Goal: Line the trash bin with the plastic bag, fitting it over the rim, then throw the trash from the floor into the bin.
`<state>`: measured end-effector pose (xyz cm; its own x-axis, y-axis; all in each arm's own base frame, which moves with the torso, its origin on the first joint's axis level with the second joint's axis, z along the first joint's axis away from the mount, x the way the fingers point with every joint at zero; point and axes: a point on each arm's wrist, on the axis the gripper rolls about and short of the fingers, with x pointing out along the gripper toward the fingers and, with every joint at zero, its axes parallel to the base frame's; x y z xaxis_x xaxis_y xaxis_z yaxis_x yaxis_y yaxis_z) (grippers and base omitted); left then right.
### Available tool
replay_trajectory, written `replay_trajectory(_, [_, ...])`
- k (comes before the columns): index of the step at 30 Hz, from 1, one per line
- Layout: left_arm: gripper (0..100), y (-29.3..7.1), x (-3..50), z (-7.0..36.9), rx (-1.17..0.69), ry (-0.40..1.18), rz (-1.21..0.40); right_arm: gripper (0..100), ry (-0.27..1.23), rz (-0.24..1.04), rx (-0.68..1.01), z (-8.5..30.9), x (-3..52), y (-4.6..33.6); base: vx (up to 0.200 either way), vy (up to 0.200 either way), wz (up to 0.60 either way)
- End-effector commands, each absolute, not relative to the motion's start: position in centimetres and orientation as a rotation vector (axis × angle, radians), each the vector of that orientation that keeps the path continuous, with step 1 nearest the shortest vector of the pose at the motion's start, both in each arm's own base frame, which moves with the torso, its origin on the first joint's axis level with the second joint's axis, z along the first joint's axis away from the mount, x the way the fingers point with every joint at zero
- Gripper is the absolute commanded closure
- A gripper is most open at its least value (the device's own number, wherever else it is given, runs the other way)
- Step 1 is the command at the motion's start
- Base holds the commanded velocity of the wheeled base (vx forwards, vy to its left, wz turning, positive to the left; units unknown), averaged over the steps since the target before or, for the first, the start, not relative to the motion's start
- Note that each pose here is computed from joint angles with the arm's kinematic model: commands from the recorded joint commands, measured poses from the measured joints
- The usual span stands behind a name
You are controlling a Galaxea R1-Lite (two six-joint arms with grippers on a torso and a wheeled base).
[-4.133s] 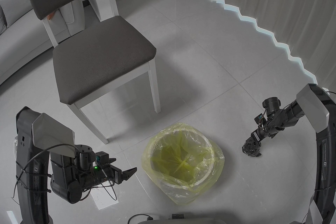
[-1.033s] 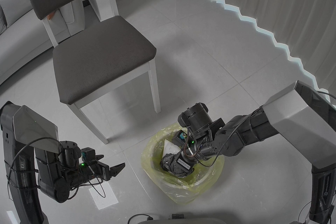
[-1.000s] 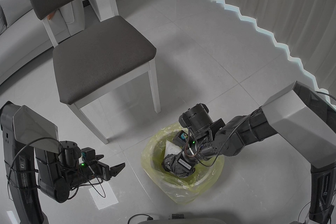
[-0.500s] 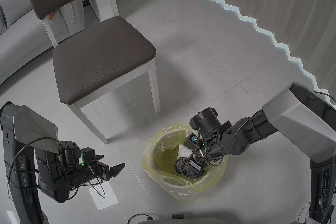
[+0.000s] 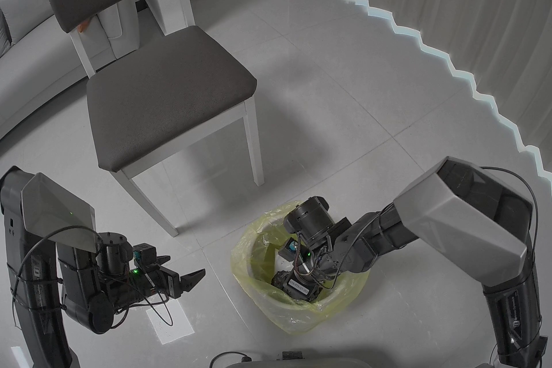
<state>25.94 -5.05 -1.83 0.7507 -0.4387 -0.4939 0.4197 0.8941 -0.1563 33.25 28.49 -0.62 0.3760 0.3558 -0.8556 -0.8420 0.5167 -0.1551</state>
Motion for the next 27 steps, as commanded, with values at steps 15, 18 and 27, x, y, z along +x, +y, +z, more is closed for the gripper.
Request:
replay_trajectory(15, [0, -7.0, 27.2, -2.8, -0.02, 0.521, -0.524, 0, 0.803, 0.8, -0.617, 3.1, 33.7, 27.5, 0.0, 0.0, 0.0])
replay_trajectory(18, [0, -8.0, 27.7, -3.0, -0.016, 0.506, -0.542, 0, 0.777, 0.775, -0.598, 5.1, 33.7, 26.2, 0.0, 0.0, 0.0])
replay_trajectory(27, [0, -11.5, 30.4, -5.1, -0.032, 0.458, -0.576, 0, 0.769, 0.661, -0.539, 9.5, 32.9, 19.6, 0.0, 0.0, 0.0])
